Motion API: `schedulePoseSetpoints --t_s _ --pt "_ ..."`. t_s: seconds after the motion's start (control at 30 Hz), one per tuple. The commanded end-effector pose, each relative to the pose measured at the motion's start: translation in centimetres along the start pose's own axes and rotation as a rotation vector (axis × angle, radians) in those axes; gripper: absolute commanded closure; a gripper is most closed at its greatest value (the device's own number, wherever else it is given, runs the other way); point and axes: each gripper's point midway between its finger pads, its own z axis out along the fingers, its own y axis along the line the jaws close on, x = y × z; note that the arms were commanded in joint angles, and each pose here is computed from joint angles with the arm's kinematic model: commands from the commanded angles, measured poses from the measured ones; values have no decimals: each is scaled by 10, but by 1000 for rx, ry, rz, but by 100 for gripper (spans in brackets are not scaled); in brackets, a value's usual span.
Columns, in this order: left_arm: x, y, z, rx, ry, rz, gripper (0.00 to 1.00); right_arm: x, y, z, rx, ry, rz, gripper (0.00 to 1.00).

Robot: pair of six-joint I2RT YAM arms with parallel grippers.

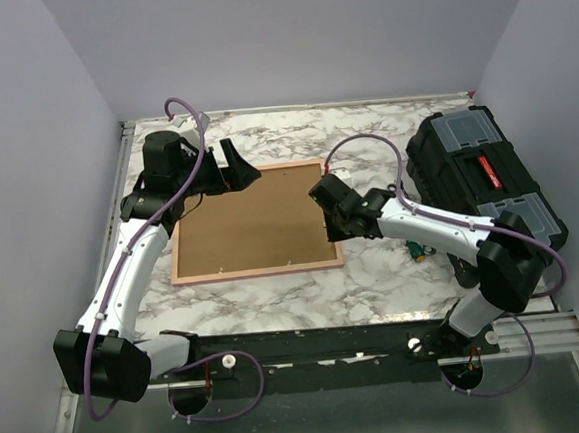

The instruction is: Take the photo out of the frame

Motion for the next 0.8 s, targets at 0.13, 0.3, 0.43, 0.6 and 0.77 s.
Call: schedulePoseSetpoints --t_s 0.13,0.3,0.43,0.6,0.77 --pt "0 -4 1 34 -2 -1 2 32 -25 -9 66 49 27 99" --pt "1 -2 3 31 5 -5 2 36 -55 -2 223 34 -8 99" --pt "2 -1 4 31 7 -8 2 26 -82 8 390 8 -44 99" --pt "2 -2 4 32 9 -6 2 -7 -103 33 485 -49 -52 99" --pt "3 1 5 20 12 -5 2 -74 -111 61 526 -152 -58 99"
